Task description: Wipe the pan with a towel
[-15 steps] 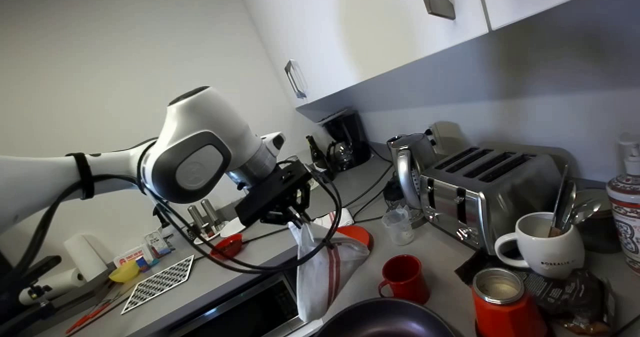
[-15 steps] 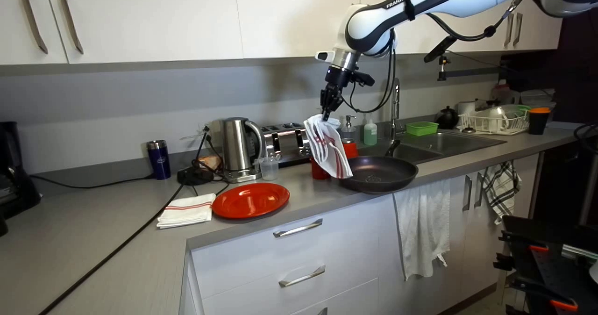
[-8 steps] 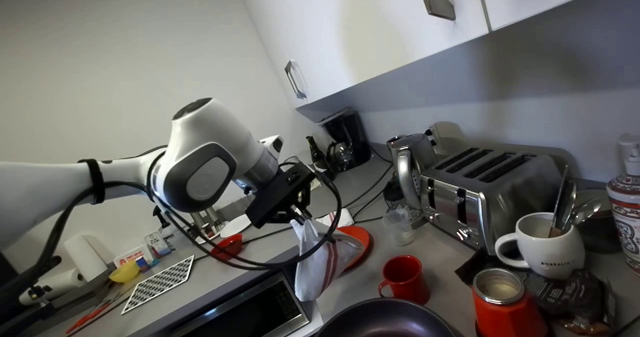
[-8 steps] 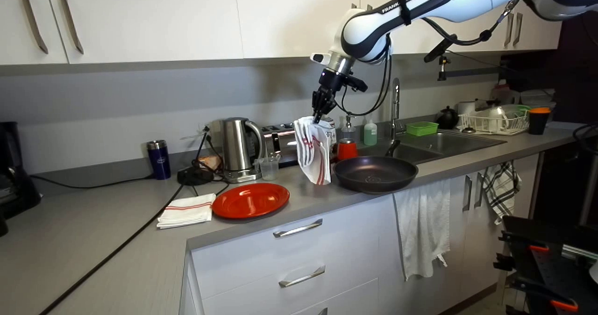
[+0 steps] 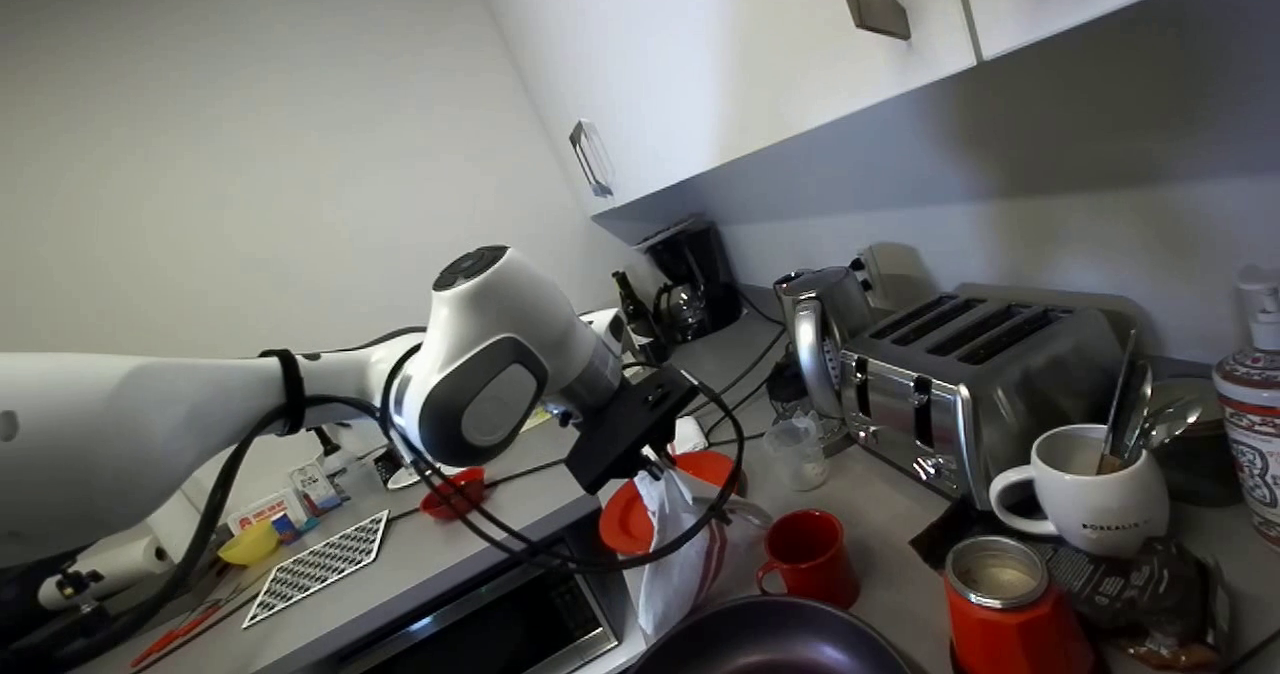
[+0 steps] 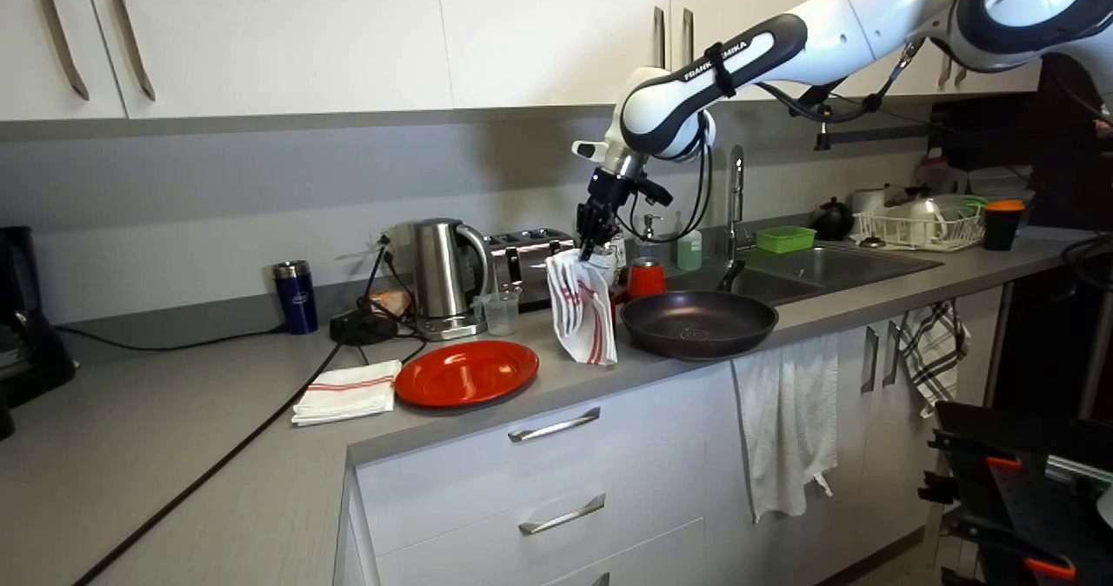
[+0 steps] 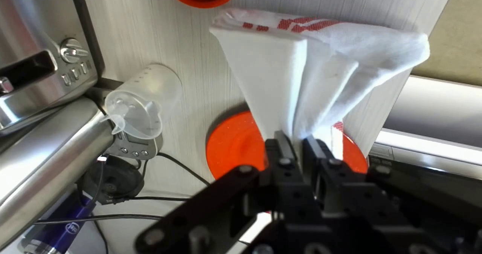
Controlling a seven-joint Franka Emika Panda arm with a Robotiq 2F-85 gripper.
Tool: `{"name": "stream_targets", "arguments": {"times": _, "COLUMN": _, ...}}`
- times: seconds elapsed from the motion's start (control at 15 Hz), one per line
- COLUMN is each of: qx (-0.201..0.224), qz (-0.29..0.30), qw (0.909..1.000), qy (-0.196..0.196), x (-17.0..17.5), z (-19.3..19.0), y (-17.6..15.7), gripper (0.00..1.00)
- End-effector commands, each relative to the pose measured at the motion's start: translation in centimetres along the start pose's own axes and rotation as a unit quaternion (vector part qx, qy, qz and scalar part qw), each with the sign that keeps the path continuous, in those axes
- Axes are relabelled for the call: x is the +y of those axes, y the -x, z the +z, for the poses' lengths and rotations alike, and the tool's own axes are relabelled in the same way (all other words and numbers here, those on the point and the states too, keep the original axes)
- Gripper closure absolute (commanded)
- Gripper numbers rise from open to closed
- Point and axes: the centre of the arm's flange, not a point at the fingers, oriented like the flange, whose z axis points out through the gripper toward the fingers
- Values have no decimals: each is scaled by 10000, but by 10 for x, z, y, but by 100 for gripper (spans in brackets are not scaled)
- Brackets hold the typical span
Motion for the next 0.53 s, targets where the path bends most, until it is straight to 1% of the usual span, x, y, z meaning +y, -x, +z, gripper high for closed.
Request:
{"name": "stream_targets", "arguments": {"times": 0.0, "qx": 136, "qz": -135, "qw": 9998, "qy": 95, "x": 25, "z": 6, "y": -10, "gripper": 94}}
{"name": "stream_targets", "arguments": {"times": 0.27, "qx": 383, "qz": -307, "qw": 9987, "qy": 146, "x": 35, "z": 6, "y": -28, "gripper": 94}}
{"name": "stream_targets", "arguments": {"times": 0.47, "qx": 560, "qz": -387, "qw": 9977, "qy": 73, "x": 39, "z": 16, "y": -39, "gripper": 94}}
